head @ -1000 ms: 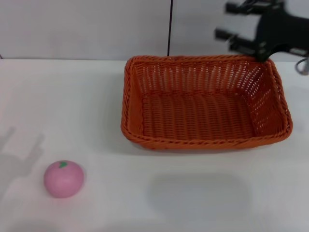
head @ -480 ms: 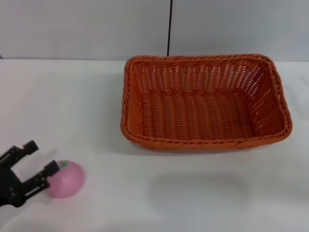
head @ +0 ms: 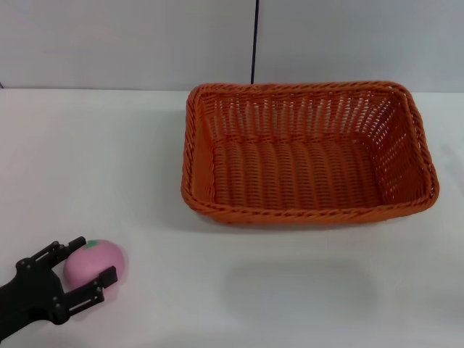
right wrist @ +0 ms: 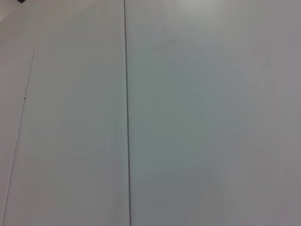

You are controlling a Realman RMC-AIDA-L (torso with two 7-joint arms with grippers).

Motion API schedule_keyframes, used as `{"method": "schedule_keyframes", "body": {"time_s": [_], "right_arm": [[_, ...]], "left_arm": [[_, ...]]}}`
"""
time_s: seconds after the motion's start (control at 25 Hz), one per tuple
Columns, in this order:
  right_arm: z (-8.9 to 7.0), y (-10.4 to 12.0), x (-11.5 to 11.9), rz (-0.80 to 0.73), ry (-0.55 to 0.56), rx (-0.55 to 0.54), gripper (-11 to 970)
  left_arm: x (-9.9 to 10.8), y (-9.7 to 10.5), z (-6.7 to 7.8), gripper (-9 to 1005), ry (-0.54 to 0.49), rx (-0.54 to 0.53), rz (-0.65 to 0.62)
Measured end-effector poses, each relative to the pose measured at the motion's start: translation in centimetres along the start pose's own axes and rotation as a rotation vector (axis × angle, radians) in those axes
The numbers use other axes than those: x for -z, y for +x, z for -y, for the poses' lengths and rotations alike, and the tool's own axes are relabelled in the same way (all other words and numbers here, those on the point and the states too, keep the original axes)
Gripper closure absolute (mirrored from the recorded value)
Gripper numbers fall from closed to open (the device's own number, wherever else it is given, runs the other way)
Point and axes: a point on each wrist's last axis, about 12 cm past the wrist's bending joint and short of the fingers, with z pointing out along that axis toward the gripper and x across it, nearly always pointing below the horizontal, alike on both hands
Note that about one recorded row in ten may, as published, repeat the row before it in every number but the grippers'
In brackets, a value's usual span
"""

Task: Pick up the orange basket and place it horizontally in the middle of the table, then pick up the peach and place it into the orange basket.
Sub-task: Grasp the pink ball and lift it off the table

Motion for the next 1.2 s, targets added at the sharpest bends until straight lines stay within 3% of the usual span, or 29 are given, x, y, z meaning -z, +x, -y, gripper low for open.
{"method": "schedule_keyframes", "body": {"time_s": [0.28,0.48,0.72,0.96,1.2], "right_arm": [[-0.1,0.2,0.0,-0.001,0.003,-0.012,437],[-0.2,0.3,0.1,0.001,0.011,-0.019,437],[-0.1,0.7,0.9,0.029,0.106,-0.053,436],[0.2,0.9,2.9,0.067,0.283,-0.077,437],[0.1,1.0,4.7,0.058,0.386,-0.063,437]], "left_arm": [[0.4,0.3,0.1,173,-0.010,0.009,-0.006],[0.6,0.4,0.1,378,-0.031,0.000,0.007],[0.1,-0.3,-0.2,527,-0.043,-0.006,0.056],[-1.1,-3.1,-0.4,583,-0.010,-0.040,0.248],[-5.3,-6.7,-0.5,624,0.100,-0.072,0.396]]}}
